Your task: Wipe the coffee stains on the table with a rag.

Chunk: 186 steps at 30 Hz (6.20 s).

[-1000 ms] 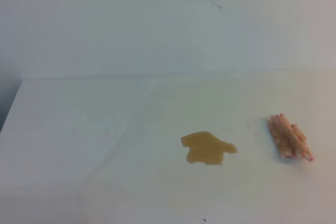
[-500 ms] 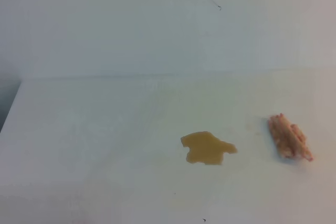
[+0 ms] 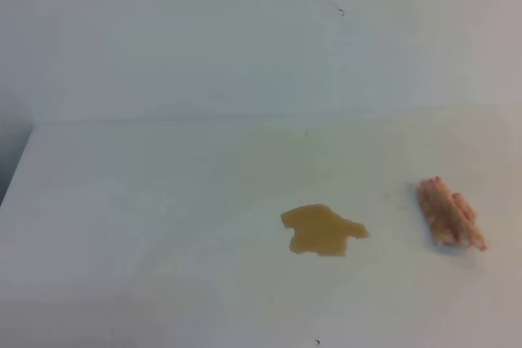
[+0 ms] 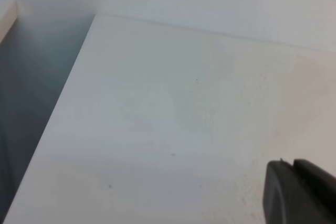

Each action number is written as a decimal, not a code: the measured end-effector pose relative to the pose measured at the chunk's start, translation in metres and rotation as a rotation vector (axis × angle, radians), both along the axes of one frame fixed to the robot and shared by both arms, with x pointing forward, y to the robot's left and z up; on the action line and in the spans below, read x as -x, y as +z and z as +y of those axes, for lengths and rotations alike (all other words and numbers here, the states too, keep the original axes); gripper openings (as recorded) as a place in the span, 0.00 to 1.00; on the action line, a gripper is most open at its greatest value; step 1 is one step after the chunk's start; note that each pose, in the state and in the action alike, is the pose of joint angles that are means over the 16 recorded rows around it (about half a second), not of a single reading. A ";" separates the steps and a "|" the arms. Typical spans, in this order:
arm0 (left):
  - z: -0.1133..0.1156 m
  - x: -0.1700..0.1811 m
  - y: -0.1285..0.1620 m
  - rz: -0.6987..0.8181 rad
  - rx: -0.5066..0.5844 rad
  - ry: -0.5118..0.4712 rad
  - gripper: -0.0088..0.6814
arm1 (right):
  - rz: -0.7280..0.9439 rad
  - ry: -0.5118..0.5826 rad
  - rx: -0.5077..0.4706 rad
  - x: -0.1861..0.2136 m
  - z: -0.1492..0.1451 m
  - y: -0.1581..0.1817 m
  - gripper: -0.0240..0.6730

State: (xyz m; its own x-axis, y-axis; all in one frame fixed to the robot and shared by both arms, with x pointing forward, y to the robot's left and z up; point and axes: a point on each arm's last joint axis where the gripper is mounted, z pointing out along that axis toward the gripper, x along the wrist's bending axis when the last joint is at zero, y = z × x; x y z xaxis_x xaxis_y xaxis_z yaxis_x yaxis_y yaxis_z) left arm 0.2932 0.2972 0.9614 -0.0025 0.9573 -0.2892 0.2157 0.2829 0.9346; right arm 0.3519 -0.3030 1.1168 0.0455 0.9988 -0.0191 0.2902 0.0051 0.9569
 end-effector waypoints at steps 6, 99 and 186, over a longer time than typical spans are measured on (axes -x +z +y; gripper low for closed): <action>0.000 0.000 0.000 0.000 0.000 0.000 0.01 | 0.069 0.093 0.079 -0.024 0.009 -0.003 0.03; 0.000 0.000 -0.006 0.017 0.000 0.000 0.01 | 1.042 0.343 0.004 -0.289 0.081 -0.167 0.10; 0.000 0.000 -0.009 0.025 0.000 0.000 0.01 | 0.872 0.656 0.106 -0.283 0.243 -0.138 0.10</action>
